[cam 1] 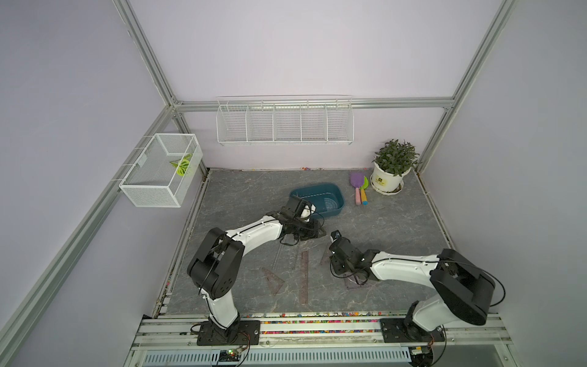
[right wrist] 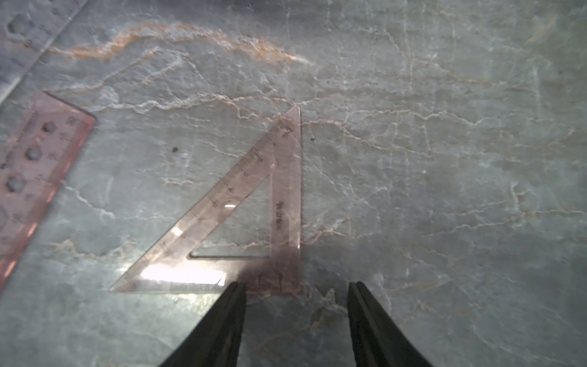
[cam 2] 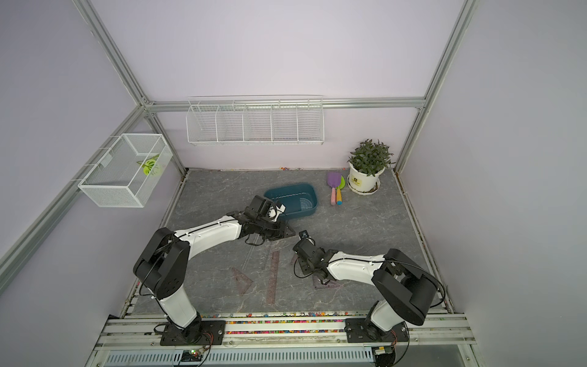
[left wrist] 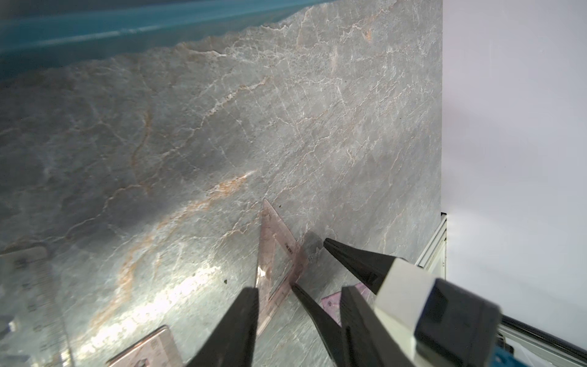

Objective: Put the scattered rulers into the storage box
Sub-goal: Move the ruler to the center of the board, then pick up the ruler from the center of the board.

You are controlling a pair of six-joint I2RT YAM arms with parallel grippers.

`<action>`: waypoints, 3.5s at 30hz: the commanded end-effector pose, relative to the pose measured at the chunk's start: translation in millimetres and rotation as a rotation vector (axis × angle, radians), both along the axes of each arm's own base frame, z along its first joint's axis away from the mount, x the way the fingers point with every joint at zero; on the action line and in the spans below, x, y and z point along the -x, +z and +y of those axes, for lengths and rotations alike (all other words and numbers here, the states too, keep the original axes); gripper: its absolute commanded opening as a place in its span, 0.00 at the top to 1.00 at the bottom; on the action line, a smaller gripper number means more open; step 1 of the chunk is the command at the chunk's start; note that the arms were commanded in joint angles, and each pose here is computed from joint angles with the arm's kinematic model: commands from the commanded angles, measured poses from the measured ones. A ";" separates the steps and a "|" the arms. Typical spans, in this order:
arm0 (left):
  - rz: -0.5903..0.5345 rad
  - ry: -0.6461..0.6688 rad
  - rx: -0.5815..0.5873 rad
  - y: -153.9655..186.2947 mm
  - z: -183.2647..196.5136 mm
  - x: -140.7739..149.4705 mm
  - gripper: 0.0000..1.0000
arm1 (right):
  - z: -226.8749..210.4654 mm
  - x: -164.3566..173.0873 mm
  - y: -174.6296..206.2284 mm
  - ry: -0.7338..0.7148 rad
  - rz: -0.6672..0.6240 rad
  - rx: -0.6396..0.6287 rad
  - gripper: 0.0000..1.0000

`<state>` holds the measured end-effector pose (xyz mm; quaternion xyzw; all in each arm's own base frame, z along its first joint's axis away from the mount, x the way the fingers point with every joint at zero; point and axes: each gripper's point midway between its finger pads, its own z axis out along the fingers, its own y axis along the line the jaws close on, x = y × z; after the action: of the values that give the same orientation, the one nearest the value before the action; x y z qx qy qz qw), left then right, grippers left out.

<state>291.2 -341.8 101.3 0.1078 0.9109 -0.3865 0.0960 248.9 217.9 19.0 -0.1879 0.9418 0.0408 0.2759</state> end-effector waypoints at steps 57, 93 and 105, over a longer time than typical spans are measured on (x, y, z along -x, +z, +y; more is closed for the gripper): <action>0.218 -0.227 0.045 -70.4 -78.7 18.7 0.53 | -18.8 20.0 -8.3 -0.151 0.229 -0.373 0.67; 0.229 -0.172 -0.022 -71.2 -22.0 25.5 0.63 | -8.1 -14.5 16.2 -0.145 0.188 -0.489 1.00; 0.242 -0.169 -0.031 -77.5 -19.9 26.9 0.61 | -6.5 -14.1 5.4 -0.147 0.210 -0.483 1.00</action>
<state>269.3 -363.7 36.3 0.1337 0.9089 -0.3932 -0.0370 258.5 208.8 22.4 -0.0382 0.9420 0.2591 0.2098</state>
